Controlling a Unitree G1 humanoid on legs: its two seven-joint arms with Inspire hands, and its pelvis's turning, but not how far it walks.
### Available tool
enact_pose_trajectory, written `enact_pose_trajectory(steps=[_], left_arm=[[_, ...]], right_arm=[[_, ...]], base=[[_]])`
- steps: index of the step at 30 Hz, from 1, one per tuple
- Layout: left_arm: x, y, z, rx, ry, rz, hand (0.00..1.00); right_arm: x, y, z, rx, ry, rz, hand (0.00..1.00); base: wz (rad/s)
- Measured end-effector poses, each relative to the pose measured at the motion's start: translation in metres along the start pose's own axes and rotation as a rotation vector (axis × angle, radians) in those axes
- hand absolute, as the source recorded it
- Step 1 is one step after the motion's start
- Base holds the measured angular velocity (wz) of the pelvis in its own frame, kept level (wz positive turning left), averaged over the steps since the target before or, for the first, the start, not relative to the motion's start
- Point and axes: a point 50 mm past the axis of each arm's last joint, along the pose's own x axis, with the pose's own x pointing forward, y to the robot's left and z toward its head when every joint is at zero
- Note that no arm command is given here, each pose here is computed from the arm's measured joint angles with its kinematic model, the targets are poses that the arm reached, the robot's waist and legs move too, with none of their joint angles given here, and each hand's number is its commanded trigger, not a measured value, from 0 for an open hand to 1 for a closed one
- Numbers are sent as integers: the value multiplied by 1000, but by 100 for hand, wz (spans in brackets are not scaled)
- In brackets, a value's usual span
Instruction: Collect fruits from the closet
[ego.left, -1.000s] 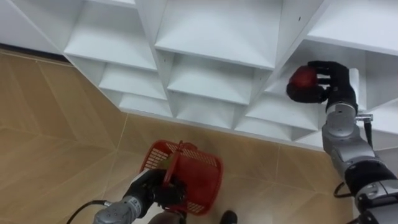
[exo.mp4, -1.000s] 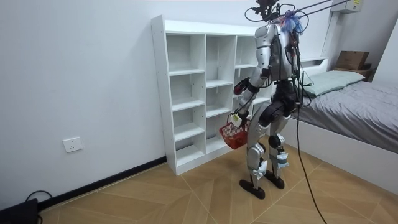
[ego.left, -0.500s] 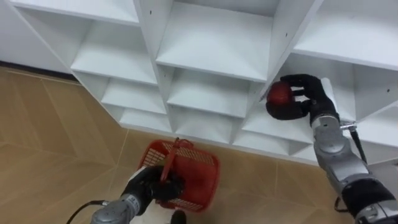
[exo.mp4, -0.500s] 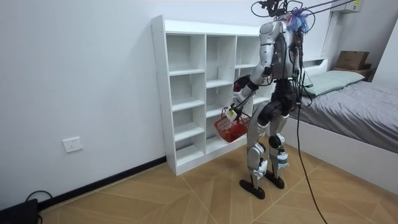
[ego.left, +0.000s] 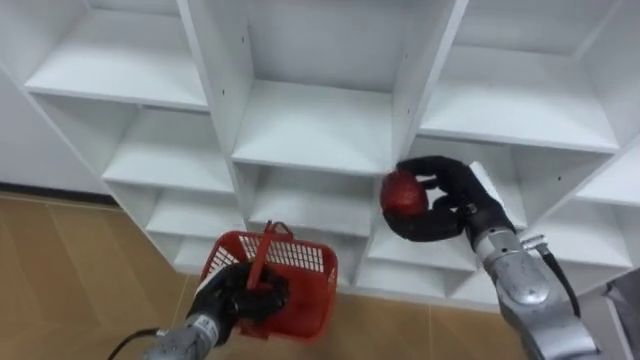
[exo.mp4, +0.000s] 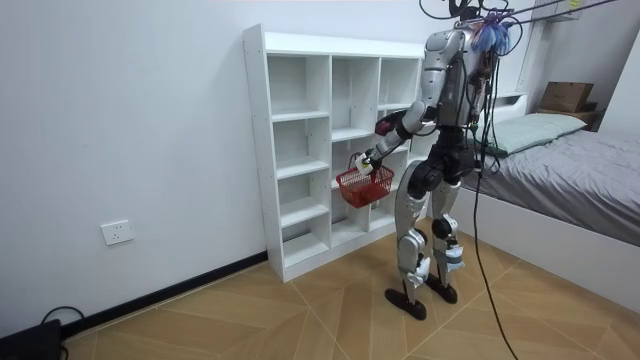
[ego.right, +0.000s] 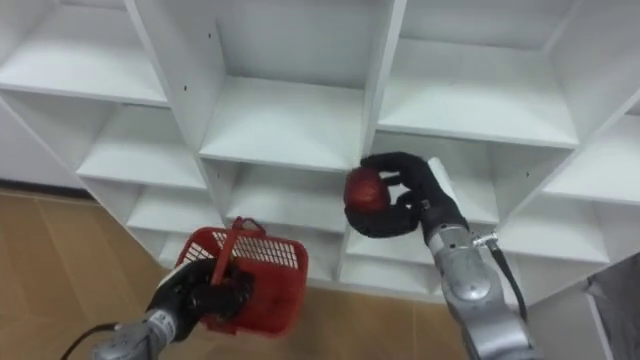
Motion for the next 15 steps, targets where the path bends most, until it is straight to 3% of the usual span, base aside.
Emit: enact_pose_trajectory(steps=[15], left_arm=[[0,-18,-1,43,-27,-67,100]], right_arm=[[-7,41,-2,61,2,212,100]], base=[[0]])
